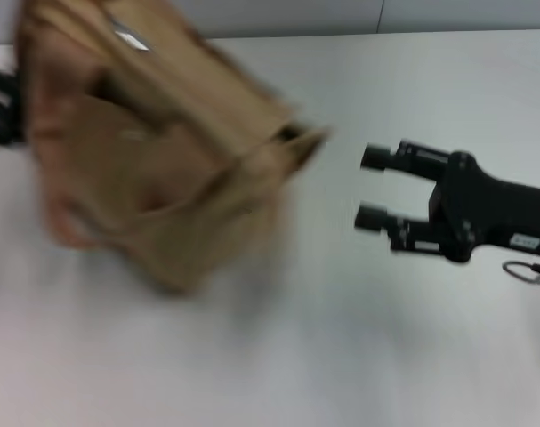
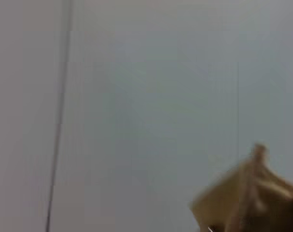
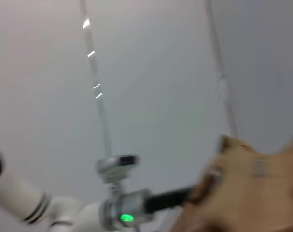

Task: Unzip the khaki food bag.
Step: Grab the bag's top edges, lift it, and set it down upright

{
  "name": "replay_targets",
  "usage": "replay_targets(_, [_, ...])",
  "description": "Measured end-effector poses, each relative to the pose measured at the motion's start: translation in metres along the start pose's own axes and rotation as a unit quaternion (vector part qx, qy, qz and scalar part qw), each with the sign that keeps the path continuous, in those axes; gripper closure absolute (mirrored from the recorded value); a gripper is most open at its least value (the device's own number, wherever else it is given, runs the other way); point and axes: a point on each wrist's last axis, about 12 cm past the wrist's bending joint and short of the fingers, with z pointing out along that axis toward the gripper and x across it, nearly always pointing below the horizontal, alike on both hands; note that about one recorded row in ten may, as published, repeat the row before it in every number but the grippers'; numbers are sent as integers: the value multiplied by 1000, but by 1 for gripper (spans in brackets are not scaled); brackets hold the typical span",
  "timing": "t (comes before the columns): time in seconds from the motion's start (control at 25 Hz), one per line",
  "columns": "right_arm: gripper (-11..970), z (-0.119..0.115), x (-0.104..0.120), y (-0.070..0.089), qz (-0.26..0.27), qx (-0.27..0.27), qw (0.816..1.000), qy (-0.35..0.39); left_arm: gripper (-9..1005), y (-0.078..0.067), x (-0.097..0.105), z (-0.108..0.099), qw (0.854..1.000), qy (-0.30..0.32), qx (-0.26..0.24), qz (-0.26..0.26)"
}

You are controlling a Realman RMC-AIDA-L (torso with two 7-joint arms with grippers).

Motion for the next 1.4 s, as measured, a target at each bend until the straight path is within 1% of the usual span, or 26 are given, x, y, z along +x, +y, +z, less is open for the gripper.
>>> replay_targets(0.08, [187,1,2,-4,10,28,999,-17,937,2,-16,-2,998,-55,3,12])
replay_targets(0.12, [187,1,3,-6,17,43,999,-25,937,-4,-22,-1,996,-83,20,21])
replay_targets(0.2, [187,2,6,-9,29,70,996,-40,936,-4,-22,-1,996,-83,20,21])
replay_targets(0.24, [187,3,8,-10,35,83,995,-49,936,-23,-22,8,991,-106,66,47])
replay_targets(0.28, [187,2,10,-10,39,92,994,-54,936,-36,-14,14,989,-99,92,57])
replay_targets(0.32, [187,1,11,-10,43,99,992,-59,936,-45,-7,18,988,-92,109,63])
replay_targets(0.36, [187,0,12,-9,44,107,991,-65,936,-45,-7,18,988,-92,109,63])
replay_targets(0.4, [188,-2,13,-9,46,112,990,-68,935,-62,7,23,985,-77,135,72])
replay_targets(0.44, [188,-3,13,-8,47,115,990,-70,935,-84,30,24,983,-56,147,95])
replay_targets(0.48, [188,-3,13,-8,47,116,990,-71,935,-84,30,24,983,-55,147,96])
replay_targets(0.52, [188,-3,14,-8,47,116,990,-72,935,-91,37,23,982,-50,145,106])
replay_targets(0.56, [188,-3,14,-8,47,116,990,-71,935,-94,40,21,983,-47,143,110])
replay_targets(0.64, [188,-4,16,-7,46,119,989,-69,934,-97,43,19,983,-45,141,112])
replay_targets(0.76, [189,-3,21,-4,34,115,991,-58,934,-96,42,17,984,-50,131,110])
replay_targets(0.92, [189,5,33,7,12,83,996,-28,933,-93,40,16,986,-58,114,108])
replay_targets(0.96, [190,6,36,9,14,76,997,-20,933,-93,40,16,986,-58,114,108])
replay_targets(1.04, [190,10,41,10,23,74,997,-10,932,-90,39,17,989,-68,85,96])
replay_targets(1.12, [190,17,44,10,34,76,997,-4,932,-90,39,18,990,-73,73,91])
replay_targets(1.36, [191,47,50,4,63,77,995,4,931,-90,37,21,991,-83,63,85])
replay_targets(1.4, [206,52,50,2,66,78,995,6,930,-90,37,22,991,-84,63,84])
